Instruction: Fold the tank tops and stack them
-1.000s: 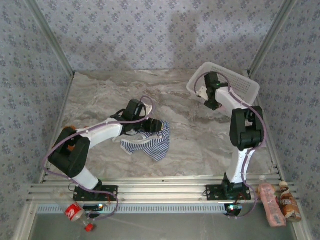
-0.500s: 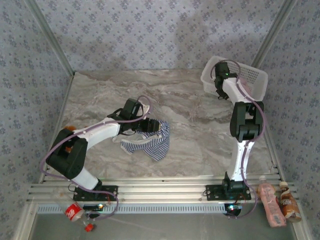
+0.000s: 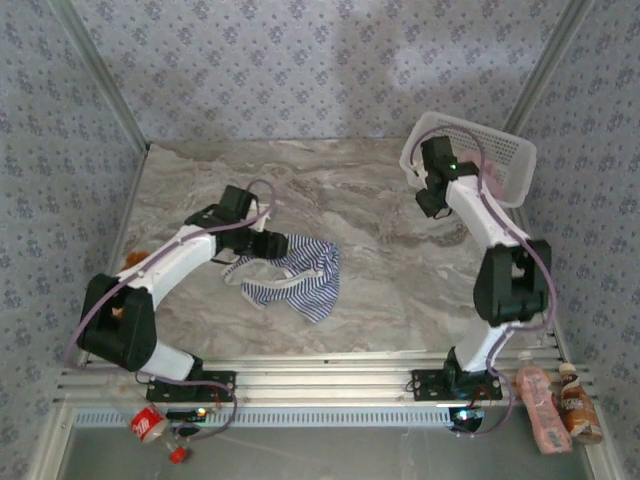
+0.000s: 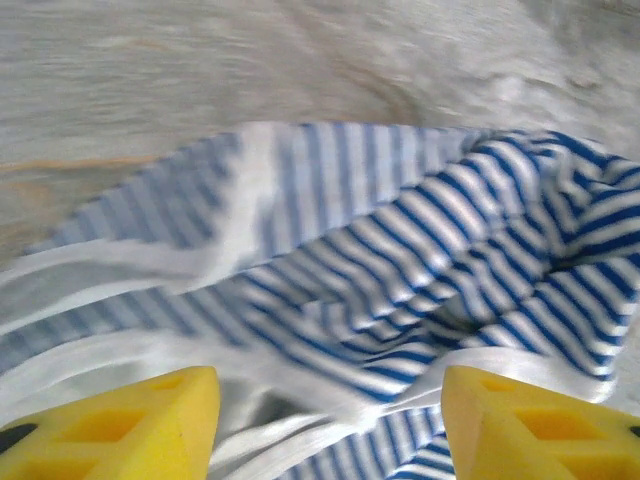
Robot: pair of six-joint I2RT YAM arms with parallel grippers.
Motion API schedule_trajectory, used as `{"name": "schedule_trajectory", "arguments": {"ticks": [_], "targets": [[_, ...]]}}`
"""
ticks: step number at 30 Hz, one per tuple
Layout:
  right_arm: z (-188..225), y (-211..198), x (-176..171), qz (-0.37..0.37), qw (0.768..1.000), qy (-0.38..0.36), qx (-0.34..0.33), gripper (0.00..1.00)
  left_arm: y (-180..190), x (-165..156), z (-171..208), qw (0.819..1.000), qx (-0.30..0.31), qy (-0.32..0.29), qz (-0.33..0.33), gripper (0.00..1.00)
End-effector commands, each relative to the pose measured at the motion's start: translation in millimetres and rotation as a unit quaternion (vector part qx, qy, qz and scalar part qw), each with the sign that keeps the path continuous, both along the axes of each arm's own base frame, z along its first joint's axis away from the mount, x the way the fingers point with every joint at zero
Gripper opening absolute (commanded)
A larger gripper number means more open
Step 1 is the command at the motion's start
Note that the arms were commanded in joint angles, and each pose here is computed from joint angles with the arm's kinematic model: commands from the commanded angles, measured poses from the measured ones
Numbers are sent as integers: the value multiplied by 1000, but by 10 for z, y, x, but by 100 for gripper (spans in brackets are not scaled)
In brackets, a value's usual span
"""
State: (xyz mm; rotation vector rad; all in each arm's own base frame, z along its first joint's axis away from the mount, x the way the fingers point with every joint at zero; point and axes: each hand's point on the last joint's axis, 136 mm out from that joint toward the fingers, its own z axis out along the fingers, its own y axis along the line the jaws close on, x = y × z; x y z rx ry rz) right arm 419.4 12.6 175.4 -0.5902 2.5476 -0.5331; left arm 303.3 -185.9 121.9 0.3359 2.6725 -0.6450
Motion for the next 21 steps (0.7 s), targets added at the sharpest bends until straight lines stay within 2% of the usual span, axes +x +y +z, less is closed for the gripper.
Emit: {"name": "schedule_trajectory", "arguments": {"ticks": [1,3,6,8,14,18,21], "targets": [[154,640,-328,3,979,-17,201,74,421,-186,-143,998,50,42,18,60],[171,1072,-505,16,954,-11,300,85,533,-196,-272,996,68,57,24,60],[153,1681,-723,50,924,-3,379,85,777,-197,-495,988,125,86,42,59],[120,2064,-855,79,910,9,408,85,911,-146,-572,984,145,86,60,59],[-79,2833,-1045,135,902,64,405,85,972,-113,-837,982,151,98,48,59],[-498,2850,-1113,121,926,117,339,83,1030,-38,-933,980,166,96,54,57],[-619,2906,-1121,123,927,123,333,76,1070,-8,-1016,977,178,102,53,53]]}}
